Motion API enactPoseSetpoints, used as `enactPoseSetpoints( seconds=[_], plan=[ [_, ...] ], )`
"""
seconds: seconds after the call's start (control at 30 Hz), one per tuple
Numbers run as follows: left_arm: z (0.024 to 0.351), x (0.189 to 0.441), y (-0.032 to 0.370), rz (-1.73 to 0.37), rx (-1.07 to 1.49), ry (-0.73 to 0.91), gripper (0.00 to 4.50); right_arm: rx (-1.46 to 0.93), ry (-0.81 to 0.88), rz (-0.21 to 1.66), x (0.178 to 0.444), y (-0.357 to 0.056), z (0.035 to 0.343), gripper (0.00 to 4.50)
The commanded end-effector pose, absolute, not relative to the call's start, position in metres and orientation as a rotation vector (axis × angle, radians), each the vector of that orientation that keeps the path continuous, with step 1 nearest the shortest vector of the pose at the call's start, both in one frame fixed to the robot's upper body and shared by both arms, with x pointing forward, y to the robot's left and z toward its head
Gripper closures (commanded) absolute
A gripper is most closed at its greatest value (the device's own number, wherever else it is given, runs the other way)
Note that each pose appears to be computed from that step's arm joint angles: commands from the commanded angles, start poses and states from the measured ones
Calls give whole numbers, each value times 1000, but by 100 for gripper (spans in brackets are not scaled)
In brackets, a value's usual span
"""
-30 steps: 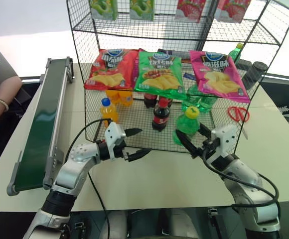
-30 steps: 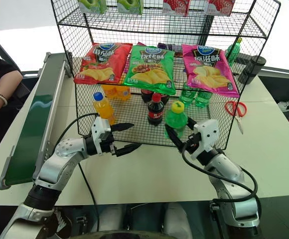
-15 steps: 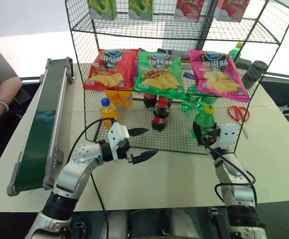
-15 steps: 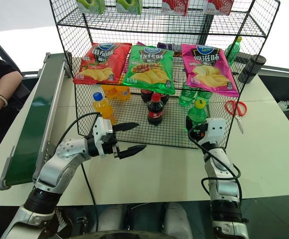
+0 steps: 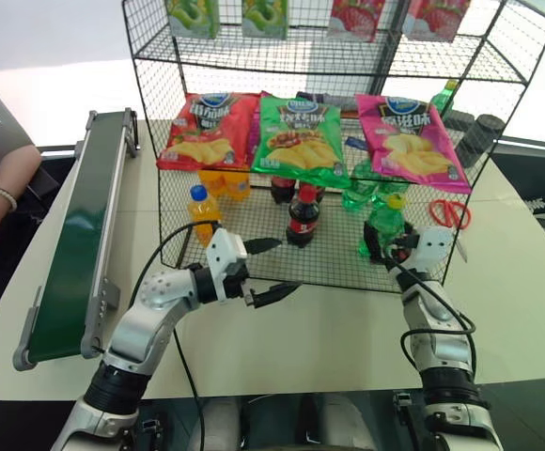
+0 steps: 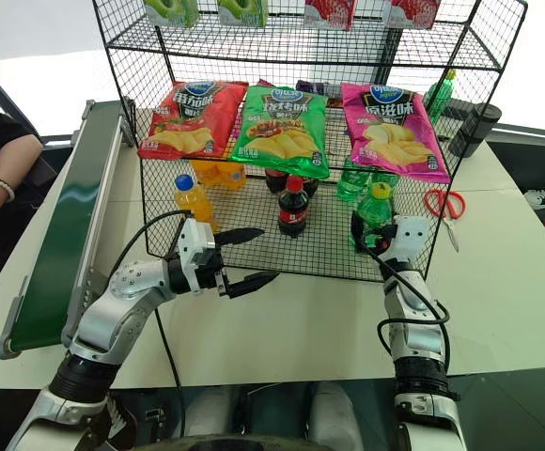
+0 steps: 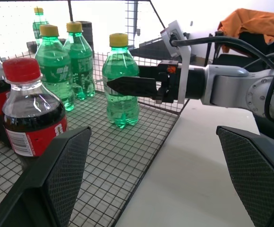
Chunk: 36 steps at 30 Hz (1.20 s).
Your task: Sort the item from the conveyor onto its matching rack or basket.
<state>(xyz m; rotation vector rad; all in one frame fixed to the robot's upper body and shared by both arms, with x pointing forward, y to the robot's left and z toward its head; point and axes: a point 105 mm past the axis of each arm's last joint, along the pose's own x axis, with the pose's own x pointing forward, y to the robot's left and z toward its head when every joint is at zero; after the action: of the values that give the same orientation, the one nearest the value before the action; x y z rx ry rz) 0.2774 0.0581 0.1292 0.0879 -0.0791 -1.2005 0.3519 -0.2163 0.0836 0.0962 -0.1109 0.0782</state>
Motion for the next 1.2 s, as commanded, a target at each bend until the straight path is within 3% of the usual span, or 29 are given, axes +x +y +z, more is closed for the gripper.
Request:
enactPoseSetpoints(
  seconds=[0.03, 0.33, 0.53, 0.9, 1.2],
  plan=[
    [139, 274, 51, -1223, 96, -127, 0, 66, -181, 82, 350, -216, 103, 5],
    [142, 277, 48, -1214, 74, -134, 0, 8, -169, 76, 308, -221, 111, 5],
    [135, 290, 62, -1134, 97, -88, 0, -92, -149, 165, 278, -210, 124, 5],
    [105, 292, 136, -944, 200, 80, 0, -147, -25, 365, 214, -232, 135, 5],
    [94, 278, 161, -880, 216, 141, 0, -197, 37, 387, 202, -250, 128, 5]
  ],
)
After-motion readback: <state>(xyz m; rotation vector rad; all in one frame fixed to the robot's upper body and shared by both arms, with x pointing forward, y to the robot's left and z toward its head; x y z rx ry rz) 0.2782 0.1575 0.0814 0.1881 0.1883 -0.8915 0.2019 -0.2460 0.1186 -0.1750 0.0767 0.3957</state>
